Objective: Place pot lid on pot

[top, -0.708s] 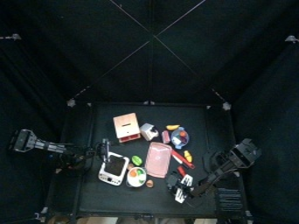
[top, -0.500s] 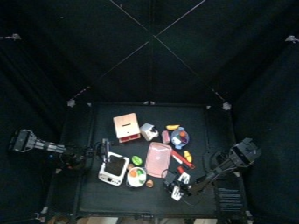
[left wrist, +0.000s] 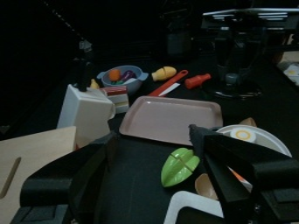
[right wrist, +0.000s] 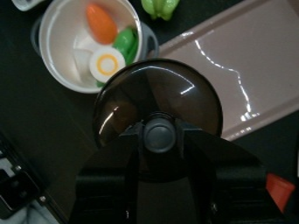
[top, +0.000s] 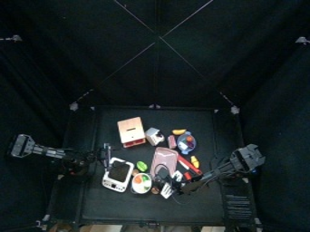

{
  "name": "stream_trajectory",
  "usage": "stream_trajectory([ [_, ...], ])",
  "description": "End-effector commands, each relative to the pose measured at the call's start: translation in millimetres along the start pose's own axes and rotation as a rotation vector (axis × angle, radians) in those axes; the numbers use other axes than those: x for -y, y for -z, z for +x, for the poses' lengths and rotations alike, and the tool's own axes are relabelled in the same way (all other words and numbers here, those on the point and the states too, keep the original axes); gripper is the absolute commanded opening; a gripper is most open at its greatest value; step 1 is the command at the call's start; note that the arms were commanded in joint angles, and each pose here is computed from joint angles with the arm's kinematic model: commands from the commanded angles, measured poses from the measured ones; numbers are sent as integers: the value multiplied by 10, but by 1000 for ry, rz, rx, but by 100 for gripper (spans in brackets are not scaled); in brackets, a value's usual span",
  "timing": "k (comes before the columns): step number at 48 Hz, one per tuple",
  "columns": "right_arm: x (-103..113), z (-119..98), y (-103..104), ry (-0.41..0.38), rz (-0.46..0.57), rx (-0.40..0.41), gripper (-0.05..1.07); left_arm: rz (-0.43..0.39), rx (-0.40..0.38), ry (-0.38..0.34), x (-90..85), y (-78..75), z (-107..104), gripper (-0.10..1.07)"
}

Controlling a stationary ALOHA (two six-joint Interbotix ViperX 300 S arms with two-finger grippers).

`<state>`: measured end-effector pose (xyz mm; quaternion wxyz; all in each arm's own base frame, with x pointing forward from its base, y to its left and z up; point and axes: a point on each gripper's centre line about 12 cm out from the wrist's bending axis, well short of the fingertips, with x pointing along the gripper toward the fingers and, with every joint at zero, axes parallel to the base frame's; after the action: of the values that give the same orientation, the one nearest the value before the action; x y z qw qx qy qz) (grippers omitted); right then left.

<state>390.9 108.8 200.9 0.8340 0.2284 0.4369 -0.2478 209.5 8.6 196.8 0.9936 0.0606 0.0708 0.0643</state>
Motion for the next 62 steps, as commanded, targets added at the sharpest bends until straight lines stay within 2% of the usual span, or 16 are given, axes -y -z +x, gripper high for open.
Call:
stream_trajectory([
  [1, -158, -65, -290, -54, 40, 53, 63, -3, 9, -8, -15, -22, 1, 99],
  [7, -259, 6, -467, -60, 61, 79, 63, -6, 8, -12, -24, 1, -23, 99],
  [24, -447, 134, -729, -83, 116, 99, 63, -13, 4, -19, -40, 29, -52, 99],
  [38, -552, 358, -760, -70, 131, 84, 63, -14, 4, -20, -41, 29, -52, 99],
  [62, -607, 446, -789, -70, 138, 84, 63, -13, 4, -19, -40, 29, -52, 99],
])
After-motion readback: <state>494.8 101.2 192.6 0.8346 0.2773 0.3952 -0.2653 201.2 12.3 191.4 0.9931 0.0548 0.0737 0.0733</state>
